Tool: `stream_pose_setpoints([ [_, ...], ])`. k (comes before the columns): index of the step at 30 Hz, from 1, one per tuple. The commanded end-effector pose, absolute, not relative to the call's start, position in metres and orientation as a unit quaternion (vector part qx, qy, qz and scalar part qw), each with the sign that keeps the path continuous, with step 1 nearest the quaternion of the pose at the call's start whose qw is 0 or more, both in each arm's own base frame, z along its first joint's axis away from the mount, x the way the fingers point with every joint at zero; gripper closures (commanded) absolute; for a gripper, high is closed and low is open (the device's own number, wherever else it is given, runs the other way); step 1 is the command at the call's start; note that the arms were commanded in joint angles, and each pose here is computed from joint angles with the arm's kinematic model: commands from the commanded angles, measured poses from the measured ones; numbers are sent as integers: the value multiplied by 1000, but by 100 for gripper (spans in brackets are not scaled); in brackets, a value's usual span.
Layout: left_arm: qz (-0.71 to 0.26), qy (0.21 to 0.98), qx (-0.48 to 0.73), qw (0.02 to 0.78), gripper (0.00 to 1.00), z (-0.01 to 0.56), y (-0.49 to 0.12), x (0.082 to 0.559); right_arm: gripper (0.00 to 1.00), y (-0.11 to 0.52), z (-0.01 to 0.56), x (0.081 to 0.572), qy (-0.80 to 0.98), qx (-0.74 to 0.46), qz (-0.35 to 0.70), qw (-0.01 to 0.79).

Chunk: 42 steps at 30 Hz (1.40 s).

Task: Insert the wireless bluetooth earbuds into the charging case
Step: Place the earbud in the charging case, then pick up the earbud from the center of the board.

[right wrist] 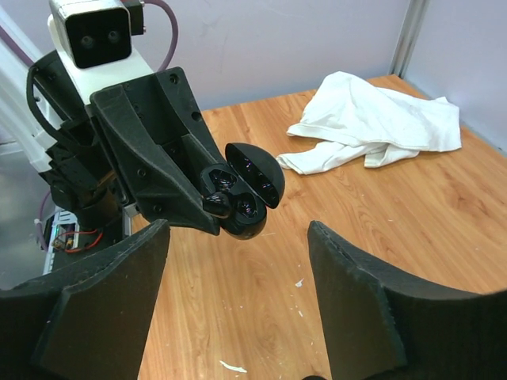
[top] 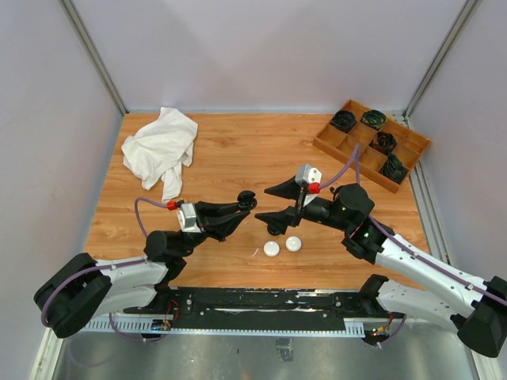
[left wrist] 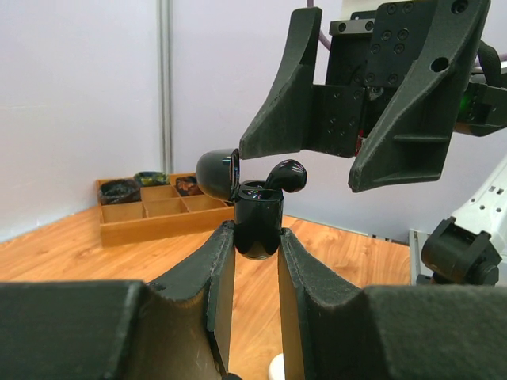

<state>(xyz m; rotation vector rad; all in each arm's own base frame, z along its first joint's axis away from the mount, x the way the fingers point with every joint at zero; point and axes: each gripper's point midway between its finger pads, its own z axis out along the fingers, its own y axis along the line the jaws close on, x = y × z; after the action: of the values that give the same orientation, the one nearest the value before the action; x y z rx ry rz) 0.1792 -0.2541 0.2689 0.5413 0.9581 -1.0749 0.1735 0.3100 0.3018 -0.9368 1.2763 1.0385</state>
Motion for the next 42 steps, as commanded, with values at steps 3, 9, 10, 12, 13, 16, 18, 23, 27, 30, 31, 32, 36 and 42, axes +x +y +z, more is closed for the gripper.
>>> stream_pose_setpoints([
  [3, -478, 346, 235, 772, 100, 312, -239, 166, 16, 312, 316, 177, 540, -399, 434, 601],
  [9, -474, 351, 240, 771, 100, 309, -242, 168, 1, 318, 323, 180, 541, -387, 447, 599],
  [10, -473, 352, 241, 771, 100, 309, -242, 168, 1, 319, 323, 182, 544, -383, 445, 599],
  [12, -473, 353, 243, 770, 100, 308, -242, 169, 2, 319, 322, 187, 552, -372, 439, 603],
  [13, -473, 353, 244, 769, 100, 307, -243, 168, 2, 319, 321, 189, 556, -367, 437, 604],
  [16, -475, 351, 247, 768, 100, 308, -244, 167, 2, 319, 319, 195, 566, -357, 430, 606],
  [18, -476, 349, 249, 768, 100, 309, -244, 166, 1, 317, 316, 198, 571, -353, 422, 609],
  [23, -478, 344, 251, 769, 100, 309, -243, 163, 1, 307, 308, 205, 588, -344, 393, 617],
  [27, -482, 340, 251, 768, 100, 311, -242, 161, 1, 300, 304, 207, 594, -340, 377, 624],
  [30, -484, 337, 254, 767, 100, 311, -242, 159, 1, 297, 301, 208, 598, -342, 367, 625],
  [31, -486, 335, 255, 766, 100, 312, -242, 158, 1, 296, 299, 209, 599, -343, 364, 625],
  [32, -487, 334, 257, 765, 100, 312, -243, 157, 1, 296, 297, 209, 601, -344, 361, 624],
  [36, -494, 326, 267, 760, 100, 314, -245, 151, 1, 294, 294, 210, 606, -347, 355, 622],
  [42, -483, 346, 263, 760, 100, 305, -244, 157, 1, 288, 291, 216, 616, -342, 343, 621],
])
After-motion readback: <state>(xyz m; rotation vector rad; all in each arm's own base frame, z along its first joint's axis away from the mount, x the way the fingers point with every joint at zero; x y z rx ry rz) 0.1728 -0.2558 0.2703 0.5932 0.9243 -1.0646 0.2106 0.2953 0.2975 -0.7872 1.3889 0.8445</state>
